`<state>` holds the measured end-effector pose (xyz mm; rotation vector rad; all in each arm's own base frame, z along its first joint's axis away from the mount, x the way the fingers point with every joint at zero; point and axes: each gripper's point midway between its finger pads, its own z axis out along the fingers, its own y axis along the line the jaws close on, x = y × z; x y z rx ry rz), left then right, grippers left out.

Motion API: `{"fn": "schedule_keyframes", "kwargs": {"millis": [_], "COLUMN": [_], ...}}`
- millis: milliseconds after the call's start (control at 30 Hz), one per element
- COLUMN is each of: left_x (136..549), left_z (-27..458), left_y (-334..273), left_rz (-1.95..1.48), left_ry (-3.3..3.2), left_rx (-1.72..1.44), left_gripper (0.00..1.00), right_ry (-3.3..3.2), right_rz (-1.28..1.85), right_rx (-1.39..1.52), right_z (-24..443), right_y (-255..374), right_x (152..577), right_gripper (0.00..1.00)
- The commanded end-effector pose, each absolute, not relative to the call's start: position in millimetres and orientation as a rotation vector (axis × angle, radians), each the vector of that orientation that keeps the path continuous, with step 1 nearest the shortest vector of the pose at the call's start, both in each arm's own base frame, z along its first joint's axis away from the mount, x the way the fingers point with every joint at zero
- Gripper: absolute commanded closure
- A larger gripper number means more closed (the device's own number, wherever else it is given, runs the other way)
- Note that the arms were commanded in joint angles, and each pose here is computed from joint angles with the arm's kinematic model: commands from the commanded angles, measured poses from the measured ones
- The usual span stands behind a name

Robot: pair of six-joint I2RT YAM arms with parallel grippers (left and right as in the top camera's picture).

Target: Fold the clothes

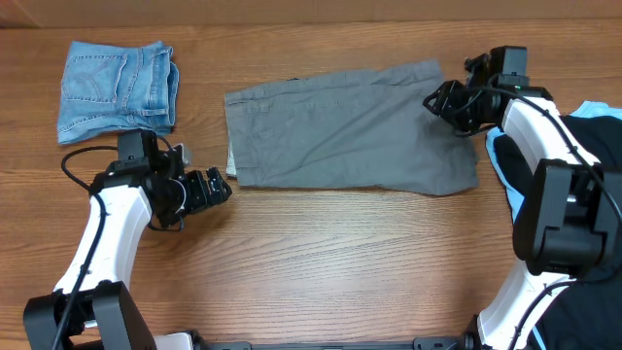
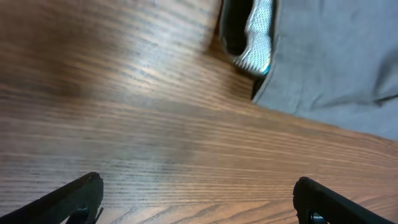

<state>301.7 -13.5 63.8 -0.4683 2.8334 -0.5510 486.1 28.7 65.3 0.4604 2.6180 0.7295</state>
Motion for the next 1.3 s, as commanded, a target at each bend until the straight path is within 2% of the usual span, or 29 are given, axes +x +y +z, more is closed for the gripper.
{"fn": "schedule_keyframes", "kwargs": {"millis": [0,233,400,567,633,733,967,1000,1167,1200,1267], "left_x": [321.7,332.9,338.8,348.4,354.9,364.2,383.5,384.4,385.3,385.5,385.0], "left_z": [84.8,80.2,65.7,32.8,22.8,14.3,13.1,13.5,9.0,7.0,1.4], "left_y": [-8.8,12.0,3.6,-16.5,-28.1,-43.3,-49.9,-50.5,-58.8,-61.6,-64.9], "left_rz": [-0.536,-0.368,-0.410,-0.526,-0.608,-0.718,-0.717,-0.716,-0.707,-0.708,-0.690], "left_ry": [2.768,2.748,2.773,2.818,2.810,2.783,2.716,2.712,2.718,2.721,2.735], "left_rx": [-0.417,-0.422,-0.361,-0.318,-0.294,-0.274,-0.239,-0.235,-0.195,-0.186,-0.172], "left_gripper": [0.00,0.00,0.00,0.00,0.00,0.00,0.00,0.02,0.35,0.44,0.69], "right_ry": [2.599,2.733,2.881,2.904,2.917,2.946,2.965,2.960,2.941,2.940,2.943], "right_rz": [0.782,0.802,0.535,0.233,0.226,0.221,0.438,0.438,0.439,0.439,0.437], "right_rx": [0.455,0.533,0.726,0.836,0.846,0.846,0.694,0.692,0.703,0.702,0.703], "right_z": [91.4,101.8,78.6,62.9,57.6,47.2,31.0,30.5,30.9,30.8,30.6], "right_y": [28.9,27.1,0.5,-32.4,-33.6,-33.9,-9.6,-9.7,-10.5,-10.4,-10.6], "right_x": [478.4,432.7,402.0,389.9,385.0,375.8,373.9,374.7,378.9,379.3,378.6], "right_gripper": [0.53,0.53,0.52,0.34,0.26,0.22,0.25,0.27,0.33,0.33,0.32]}}
